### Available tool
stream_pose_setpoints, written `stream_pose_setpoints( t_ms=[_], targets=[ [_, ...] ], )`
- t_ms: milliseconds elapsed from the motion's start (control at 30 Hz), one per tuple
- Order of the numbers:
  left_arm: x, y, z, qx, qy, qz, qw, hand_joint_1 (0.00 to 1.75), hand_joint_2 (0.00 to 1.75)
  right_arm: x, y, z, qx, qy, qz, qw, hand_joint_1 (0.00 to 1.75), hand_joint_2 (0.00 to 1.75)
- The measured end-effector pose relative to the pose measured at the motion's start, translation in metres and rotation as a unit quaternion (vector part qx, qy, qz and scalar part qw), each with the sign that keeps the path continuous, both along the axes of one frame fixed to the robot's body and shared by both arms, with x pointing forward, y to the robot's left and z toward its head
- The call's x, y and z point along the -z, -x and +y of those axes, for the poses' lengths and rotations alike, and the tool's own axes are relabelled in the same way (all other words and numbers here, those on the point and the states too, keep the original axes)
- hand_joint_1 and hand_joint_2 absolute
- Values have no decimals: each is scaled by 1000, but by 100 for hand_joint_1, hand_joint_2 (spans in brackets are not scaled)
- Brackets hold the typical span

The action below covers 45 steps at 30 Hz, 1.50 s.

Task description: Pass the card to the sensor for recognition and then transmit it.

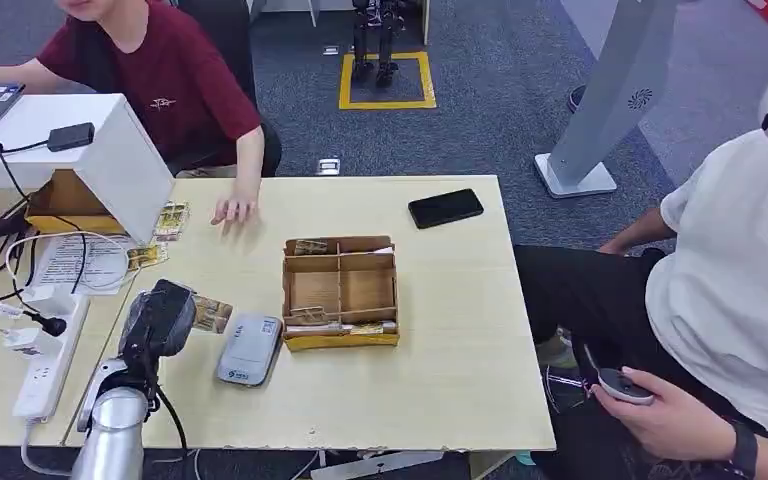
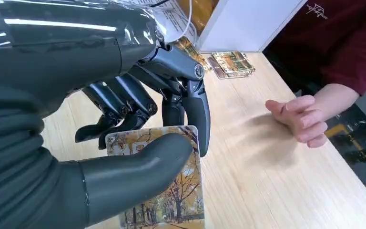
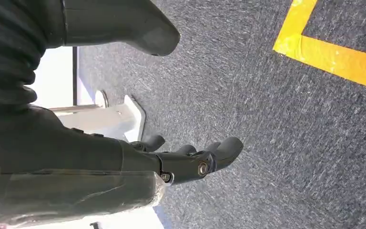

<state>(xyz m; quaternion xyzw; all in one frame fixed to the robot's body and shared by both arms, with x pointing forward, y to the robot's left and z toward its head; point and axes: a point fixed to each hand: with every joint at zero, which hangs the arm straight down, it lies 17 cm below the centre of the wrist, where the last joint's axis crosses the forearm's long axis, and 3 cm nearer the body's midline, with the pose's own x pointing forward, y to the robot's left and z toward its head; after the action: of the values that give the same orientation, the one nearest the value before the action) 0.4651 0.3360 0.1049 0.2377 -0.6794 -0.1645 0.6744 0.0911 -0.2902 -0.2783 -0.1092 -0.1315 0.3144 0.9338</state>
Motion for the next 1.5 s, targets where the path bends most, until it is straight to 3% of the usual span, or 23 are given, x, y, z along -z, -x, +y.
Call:
stream_pose_setpoints(
  t_ms=[667, 1500],
  targets=[
    [62, 54, -25, 95, -29, 64, 993, 175, 175, 0, 1, 2, -2, -3, -4, 1000, 0, 175],
    [54, 39, -42, 78, -67, 59, 993, 175, 175, 0, 0, 1, -1, 0, -6, 1000, 0, 175]
  ],
)
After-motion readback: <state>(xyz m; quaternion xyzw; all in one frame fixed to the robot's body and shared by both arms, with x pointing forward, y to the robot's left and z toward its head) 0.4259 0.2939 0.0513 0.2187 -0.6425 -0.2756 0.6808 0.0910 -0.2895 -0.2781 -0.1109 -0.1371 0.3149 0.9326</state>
